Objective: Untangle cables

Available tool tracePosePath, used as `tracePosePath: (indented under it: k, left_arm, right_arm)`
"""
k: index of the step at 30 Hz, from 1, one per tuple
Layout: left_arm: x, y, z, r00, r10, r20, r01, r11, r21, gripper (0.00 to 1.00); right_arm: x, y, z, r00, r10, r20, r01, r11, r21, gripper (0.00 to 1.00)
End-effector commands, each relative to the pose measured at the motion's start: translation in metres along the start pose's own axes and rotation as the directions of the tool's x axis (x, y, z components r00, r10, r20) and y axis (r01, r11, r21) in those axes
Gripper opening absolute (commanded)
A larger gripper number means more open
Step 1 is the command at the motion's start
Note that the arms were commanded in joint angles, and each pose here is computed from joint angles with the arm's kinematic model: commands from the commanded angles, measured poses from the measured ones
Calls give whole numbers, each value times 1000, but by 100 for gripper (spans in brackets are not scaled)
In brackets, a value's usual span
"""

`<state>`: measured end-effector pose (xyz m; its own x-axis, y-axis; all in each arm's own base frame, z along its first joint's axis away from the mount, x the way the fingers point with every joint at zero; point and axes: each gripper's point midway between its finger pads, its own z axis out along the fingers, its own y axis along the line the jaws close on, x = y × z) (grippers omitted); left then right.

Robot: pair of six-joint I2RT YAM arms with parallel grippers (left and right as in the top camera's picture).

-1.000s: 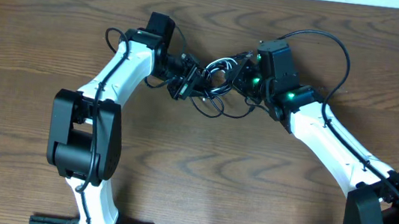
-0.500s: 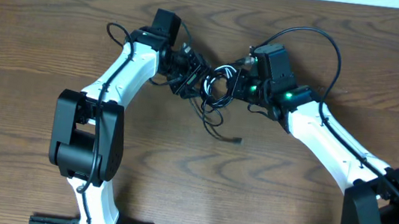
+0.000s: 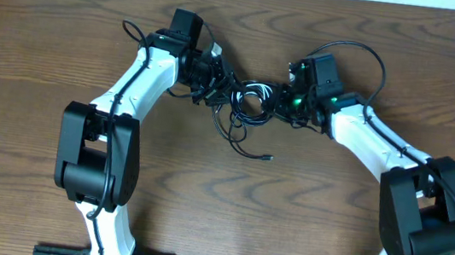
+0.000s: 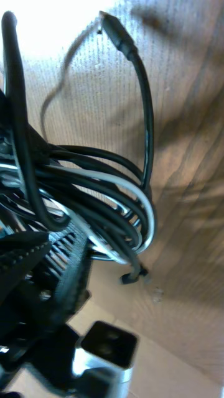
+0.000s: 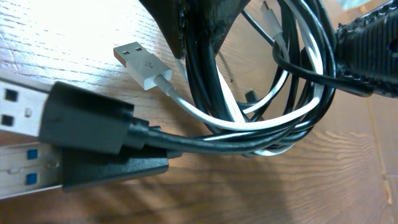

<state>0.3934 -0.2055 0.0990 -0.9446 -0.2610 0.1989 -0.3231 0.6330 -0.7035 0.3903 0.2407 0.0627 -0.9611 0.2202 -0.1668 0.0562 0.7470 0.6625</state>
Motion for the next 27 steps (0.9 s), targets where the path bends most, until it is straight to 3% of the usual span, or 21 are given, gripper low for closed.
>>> tracePosePath:
  k: [1, 8, 19, 27]
  left_arm:
    - [4, -14, -5, 995, 98, 0, -98, 995, 25, 37]
    - [-2, 1, 1, 993, 109, 52, -104, 990, -93, 38]
    - [10, 28, 17, 984, 158, 84, -120, 930, -347, 38]
    - [19, 27, 23, 985, 164, 58, -133, 924, -359, 38]
  right_arm:
    - [8, -11, 9, 997, 17, -75, -20, 999, -38, 1]
    - [29, -2, 26, 978, -28, -208, -15, 979, -201, 1]
    - [28, 4, 24, 975, -77, -209, 20, 965, -262, 1]
    - [27, 13, 21, 971, -123, -205, 52, 945, -322, 1]
